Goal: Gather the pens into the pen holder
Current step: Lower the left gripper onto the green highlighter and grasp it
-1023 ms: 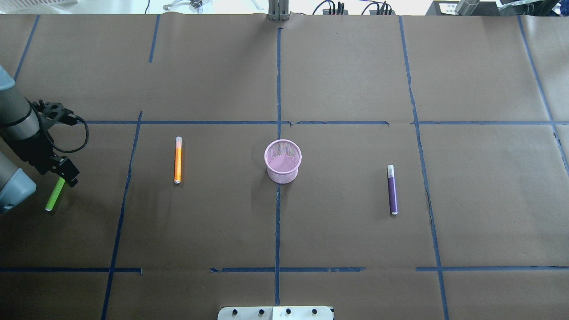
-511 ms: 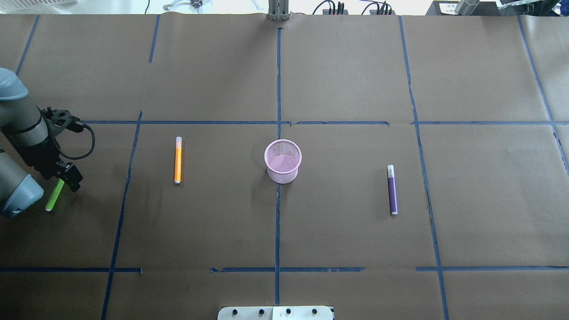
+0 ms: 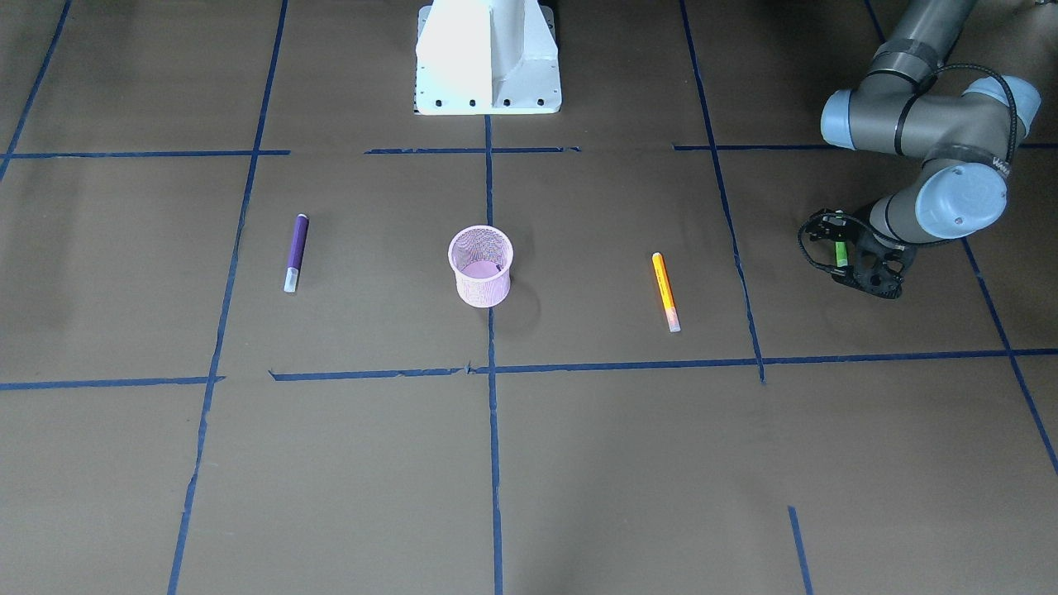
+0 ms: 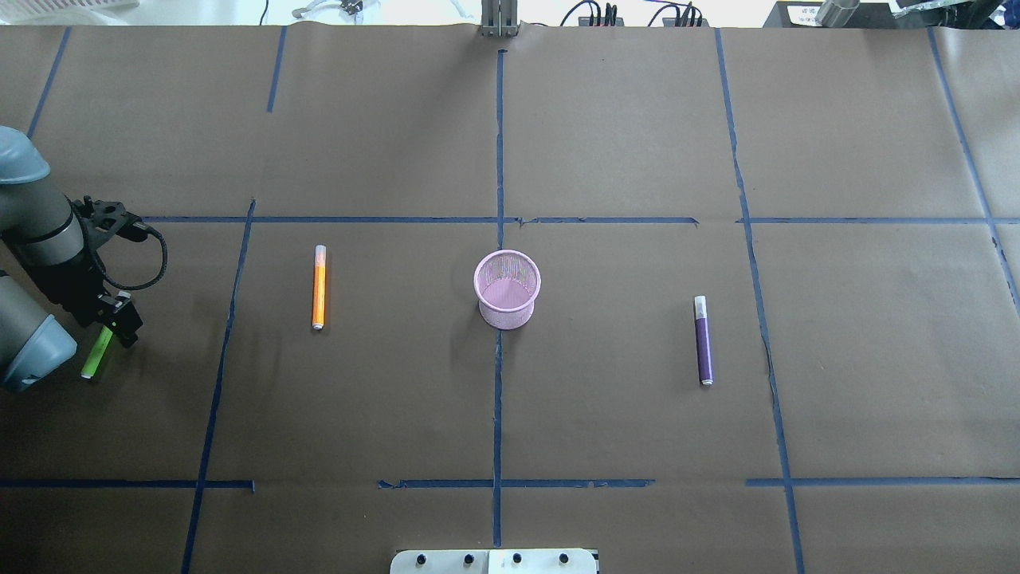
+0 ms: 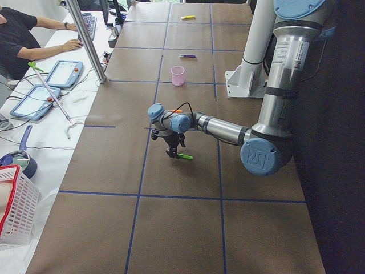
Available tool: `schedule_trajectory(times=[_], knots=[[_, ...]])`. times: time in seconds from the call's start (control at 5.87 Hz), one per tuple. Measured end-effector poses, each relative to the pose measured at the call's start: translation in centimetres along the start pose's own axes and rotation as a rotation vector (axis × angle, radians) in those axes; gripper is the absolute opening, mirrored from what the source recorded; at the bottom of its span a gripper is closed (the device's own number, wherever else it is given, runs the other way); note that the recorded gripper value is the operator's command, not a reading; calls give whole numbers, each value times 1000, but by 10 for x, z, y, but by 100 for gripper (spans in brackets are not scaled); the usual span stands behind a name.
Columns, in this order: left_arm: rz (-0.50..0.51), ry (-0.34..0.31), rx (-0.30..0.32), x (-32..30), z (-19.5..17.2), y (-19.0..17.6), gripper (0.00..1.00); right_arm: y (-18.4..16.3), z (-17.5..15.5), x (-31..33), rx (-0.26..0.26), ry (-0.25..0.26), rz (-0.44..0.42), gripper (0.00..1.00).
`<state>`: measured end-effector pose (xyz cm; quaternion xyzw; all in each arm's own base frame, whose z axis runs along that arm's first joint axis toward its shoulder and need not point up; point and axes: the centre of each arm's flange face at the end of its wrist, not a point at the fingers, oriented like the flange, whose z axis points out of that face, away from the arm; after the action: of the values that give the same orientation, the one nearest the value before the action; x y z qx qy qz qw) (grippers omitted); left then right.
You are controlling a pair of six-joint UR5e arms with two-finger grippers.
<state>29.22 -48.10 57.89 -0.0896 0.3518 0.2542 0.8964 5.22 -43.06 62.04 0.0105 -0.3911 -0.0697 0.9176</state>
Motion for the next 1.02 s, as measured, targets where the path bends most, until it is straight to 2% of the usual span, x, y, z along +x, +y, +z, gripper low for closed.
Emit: schedule_trajectory(times=[0.17, 0.34, 0.51, 0.68, 0.85, 1.02], knots=[[5, 0, -2, -1, 1, 0, 63, 0, 0, 0, 1, 0, -2, 100], [5, -1, -3, -2, 1, -1, 53, 0, -1, -1, 2, 0, -3, 100], [4, -1, -4, -2, 2, -1, 30, 0, -1, -1, 2, 0, -3, 100], [4, -3, -4, -3, 1, -1, 12, -1, -1, -1, 3, 1, -4, 100], [3, -7, -2, -3, 0, -2, 0, -1, -1, -1, 3, 2, -4, 100], [3, -7, 2, -3, -2, -2, 0, -1, -1, -1, 3, 2, -4, 100]])
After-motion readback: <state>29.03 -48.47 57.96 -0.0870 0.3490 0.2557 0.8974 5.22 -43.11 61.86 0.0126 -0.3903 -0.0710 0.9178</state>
